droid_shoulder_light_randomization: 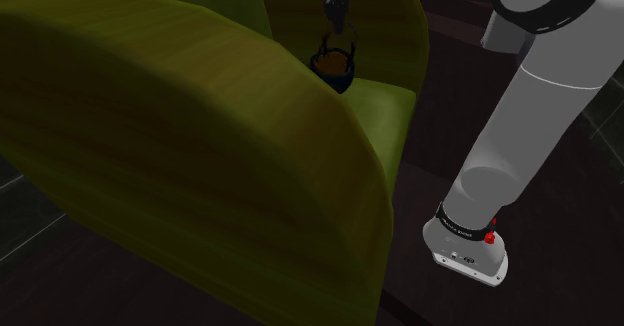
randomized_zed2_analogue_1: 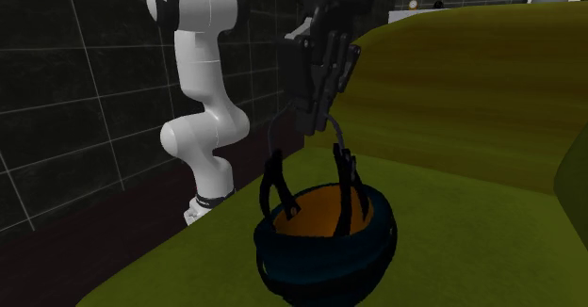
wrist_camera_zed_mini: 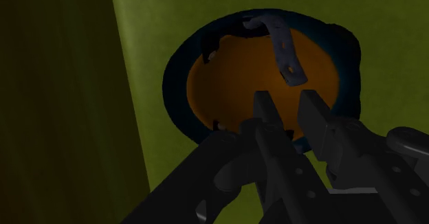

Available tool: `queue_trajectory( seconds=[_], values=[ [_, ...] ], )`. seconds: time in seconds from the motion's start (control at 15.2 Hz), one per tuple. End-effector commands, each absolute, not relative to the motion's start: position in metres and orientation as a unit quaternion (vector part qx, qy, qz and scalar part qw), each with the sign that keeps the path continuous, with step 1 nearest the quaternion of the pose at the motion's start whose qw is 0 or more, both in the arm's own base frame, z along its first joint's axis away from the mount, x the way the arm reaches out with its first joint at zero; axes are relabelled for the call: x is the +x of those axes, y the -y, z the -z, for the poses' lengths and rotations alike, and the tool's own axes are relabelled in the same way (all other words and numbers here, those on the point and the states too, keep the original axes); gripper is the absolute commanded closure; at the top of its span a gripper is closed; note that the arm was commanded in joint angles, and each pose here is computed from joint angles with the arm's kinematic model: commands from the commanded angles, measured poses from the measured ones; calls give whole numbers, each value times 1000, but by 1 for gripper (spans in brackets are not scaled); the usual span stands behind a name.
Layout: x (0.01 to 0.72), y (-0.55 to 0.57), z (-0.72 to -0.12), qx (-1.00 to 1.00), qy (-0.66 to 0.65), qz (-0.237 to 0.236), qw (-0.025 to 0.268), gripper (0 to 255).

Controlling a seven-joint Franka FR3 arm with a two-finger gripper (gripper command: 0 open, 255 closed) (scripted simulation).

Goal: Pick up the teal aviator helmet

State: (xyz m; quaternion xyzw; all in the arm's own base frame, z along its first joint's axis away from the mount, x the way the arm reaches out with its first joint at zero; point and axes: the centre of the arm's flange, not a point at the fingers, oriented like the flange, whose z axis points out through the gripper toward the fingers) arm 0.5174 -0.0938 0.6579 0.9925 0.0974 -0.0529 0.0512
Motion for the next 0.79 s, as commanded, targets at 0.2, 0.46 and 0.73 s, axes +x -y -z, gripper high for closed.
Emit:
queue_trajectory(
  seconds=[0.2,0.46,0.73],
  values=[
    [517,94,-684,993,-97,52,52,255],
    [517,94,-705,993,-97,52,52,255],
    [517,94,-726,993,-97,52,52,255]
  ],
)
